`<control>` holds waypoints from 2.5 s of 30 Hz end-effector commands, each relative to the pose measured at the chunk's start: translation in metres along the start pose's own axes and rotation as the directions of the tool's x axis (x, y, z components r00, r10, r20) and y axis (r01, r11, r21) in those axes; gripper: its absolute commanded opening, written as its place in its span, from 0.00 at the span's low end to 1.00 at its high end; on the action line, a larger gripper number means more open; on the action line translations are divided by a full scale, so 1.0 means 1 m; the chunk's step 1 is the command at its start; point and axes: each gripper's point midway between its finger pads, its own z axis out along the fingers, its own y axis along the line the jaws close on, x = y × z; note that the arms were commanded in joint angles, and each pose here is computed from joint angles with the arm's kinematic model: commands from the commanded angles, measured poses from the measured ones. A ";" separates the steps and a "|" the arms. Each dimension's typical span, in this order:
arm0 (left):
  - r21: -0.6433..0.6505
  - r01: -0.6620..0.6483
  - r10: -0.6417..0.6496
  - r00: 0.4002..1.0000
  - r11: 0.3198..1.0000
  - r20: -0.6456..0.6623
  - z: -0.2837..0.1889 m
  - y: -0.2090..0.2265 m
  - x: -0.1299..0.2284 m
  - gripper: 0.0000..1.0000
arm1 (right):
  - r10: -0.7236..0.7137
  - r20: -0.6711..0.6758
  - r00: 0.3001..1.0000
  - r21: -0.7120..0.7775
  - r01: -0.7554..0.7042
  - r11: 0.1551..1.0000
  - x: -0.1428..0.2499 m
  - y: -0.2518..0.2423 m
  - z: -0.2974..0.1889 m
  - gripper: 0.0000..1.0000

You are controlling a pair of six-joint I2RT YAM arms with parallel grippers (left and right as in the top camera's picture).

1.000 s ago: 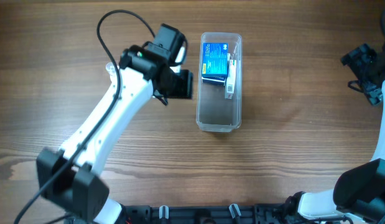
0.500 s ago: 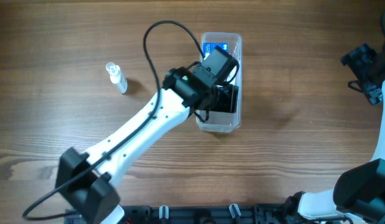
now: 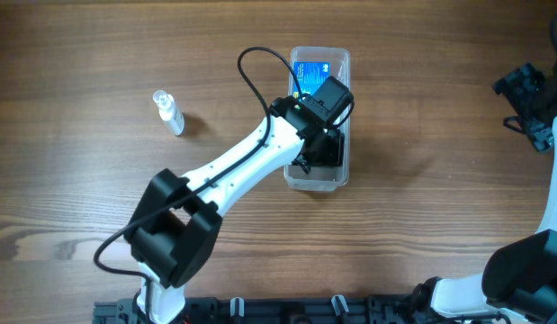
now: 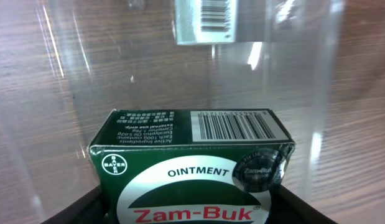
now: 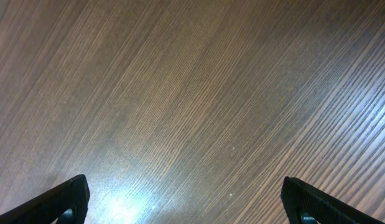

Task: Pack container
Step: 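Carry the Zam-Buk box into the container's near end and release, then move the left gripper to the white bottle and grasp it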

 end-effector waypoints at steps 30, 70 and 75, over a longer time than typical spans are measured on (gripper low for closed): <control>-0.027 -0.029 0.032 0.990 0.999 0.140 -0.083 0.007 -0.067 0.85 | 0.017 0.000 1.000 0.023 -0.017 1.000 0.000 -0.004 0.005 1.00; -0.405 0.275 -0.313 0.949 0.872 -0.029 -0.110 0.329 -0.075 1.00 | 0.017 0.000 1.000 0.023 -0.017 1.000 0.000 -0.004 0.005 1.00; -0.319 0.269 -0.291 0.957 0.909 -0.021 -0.098 0.320 -0.087 0.99 | 0.017 0.000 1.000 0.023 -0.017 1.000 0.000 -0.004 0.005 1.00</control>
